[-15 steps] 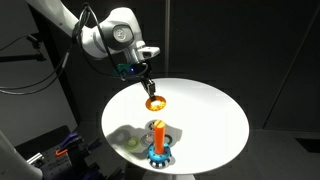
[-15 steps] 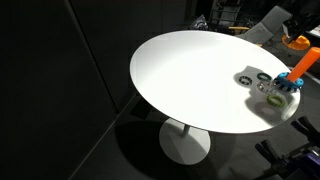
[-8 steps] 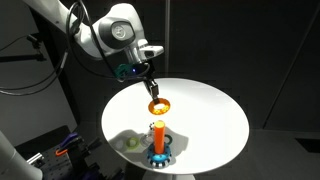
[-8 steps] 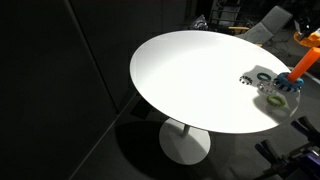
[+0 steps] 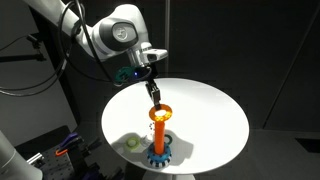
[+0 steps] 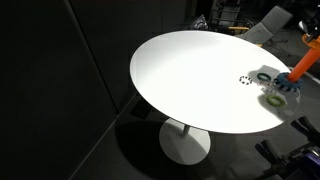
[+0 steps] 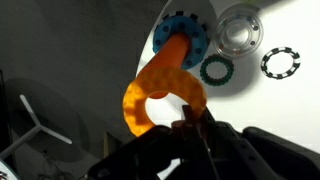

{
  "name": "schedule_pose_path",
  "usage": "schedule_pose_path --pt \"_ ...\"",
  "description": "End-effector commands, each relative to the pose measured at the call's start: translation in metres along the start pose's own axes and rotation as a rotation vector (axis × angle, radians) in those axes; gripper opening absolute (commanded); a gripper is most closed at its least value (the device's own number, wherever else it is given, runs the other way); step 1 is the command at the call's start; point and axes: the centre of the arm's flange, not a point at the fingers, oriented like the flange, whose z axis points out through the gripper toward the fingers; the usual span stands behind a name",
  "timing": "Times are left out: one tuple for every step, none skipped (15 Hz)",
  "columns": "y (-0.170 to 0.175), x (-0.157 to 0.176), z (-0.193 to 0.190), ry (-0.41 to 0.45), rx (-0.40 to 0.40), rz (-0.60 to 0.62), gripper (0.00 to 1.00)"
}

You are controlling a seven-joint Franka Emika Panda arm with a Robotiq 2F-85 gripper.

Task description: Put the orange ring onto the ring toss game

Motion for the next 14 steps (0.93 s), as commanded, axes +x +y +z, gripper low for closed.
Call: schedule_pose_path --pt "0.010 0.001 0.002 -0.021 -0.039 -0.014 0.05" --pt "0.011 0.000 0.004 -0.029 -0.047 -0.013 0.05" --pt "0.013 0.000 0.005 -0.036 -0.054 -0.014 0.05" --pt "0.015 0.000 0.007 -0.042 -0.059 -0.013 0.05" --pt "0.016 -0.001 0.008 -0.047 -0.063 -0.013 0.05" --pt "0.018 -0.001 0.009 -0.052 -0.067 -0.013 0.05" --pt "0.018 0.000 0.011 -0.057 -0.069 -0.012 0.05" --pt "0.019 0.000 0.013 -0.061 -0.067 -0.012 0.05" --pt "0.019 0.001 0.015 -0.061 -0.065 -0.010 0.05" --pt "0.019 0.001 0.016 -0.061 -0.061 -0.013 0.05" --pt "0.018 0.002 0.018 -0.061 -0.060 -0.011 0.05" --pt "0.017 0.002 0.019 -0.062 -0.058 -0.013 0.05" --pt "0.016 0.003 0.020 -0.064 -0.055 -0.014 0.05" --pt "0.015 0.003 0.021 -0.061 -0.053 -0.015 0.05"
